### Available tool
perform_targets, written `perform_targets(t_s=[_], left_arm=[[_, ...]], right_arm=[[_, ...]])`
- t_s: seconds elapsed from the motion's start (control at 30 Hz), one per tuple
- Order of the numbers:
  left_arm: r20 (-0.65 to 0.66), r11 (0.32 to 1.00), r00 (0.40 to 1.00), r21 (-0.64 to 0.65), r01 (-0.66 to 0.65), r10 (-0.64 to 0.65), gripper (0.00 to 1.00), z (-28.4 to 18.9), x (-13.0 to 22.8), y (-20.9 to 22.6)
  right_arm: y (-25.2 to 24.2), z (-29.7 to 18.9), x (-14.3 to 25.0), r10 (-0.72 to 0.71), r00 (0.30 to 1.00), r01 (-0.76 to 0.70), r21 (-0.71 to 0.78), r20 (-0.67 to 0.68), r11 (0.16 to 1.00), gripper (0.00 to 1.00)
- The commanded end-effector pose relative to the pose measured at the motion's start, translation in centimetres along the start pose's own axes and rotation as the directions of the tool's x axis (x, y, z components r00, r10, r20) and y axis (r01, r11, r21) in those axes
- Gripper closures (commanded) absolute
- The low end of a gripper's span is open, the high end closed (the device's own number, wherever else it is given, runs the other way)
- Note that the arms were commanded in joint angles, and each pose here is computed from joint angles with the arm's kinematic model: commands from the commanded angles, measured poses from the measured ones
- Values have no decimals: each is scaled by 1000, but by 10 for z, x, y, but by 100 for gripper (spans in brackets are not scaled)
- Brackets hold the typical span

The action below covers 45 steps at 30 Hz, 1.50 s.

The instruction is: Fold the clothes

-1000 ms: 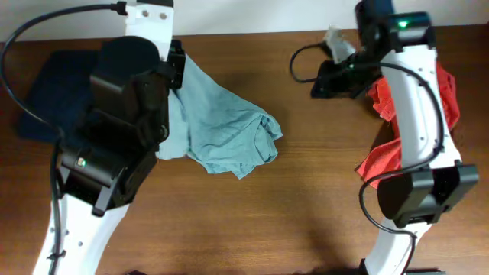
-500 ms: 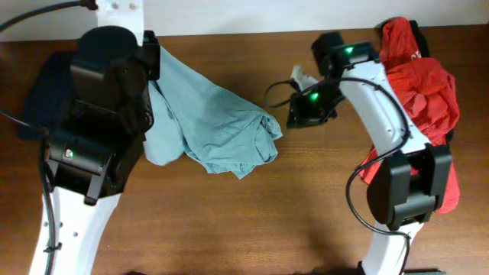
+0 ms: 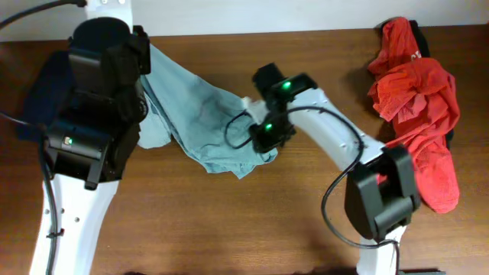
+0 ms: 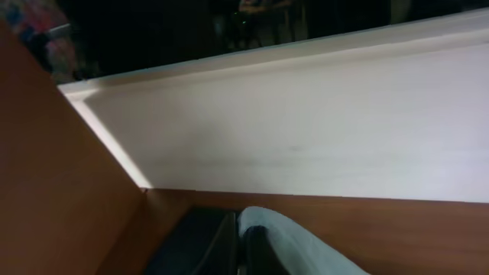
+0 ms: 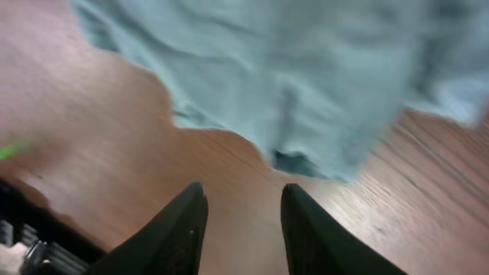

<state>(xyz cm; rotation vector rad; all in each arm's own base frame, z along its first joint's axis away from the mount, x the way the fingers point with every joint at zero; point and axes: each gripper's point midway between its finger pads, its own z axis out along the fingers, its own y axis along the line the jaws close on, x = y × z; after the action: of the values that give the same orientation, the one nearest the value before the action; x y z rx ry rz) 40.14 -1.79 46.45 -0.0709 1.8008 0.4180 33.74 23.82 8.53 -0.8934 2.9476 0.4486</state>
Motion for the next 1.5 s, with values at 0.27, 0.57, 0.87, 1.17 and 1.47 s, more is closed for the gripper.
perform_targets(t_s=[0.27,0.57,0.87,1.17,1.47], left_arm=[[2,997,997,7,83,-83,100,6,-2,15],[-9,996,997,35,80,-79,100,6,0,10],[-17,995,996,51,89,-89,100,6,2,7],[-20,995,996,49,88,-87,100,6,3,7],[-21,995,996,49,88,-87,100,6,3,7]], right_arm=[[67,43,-20,70,993,-71,3,96,997,59],[91,76,-28,52,978,-61,35,201,998,54],[90,105,-27,-1,979,-30,150,203,988,54],[82,116,-27,20,980,-55,173,200,983,54],[77,121,-37,37,969,-86,191,244,978,55]])
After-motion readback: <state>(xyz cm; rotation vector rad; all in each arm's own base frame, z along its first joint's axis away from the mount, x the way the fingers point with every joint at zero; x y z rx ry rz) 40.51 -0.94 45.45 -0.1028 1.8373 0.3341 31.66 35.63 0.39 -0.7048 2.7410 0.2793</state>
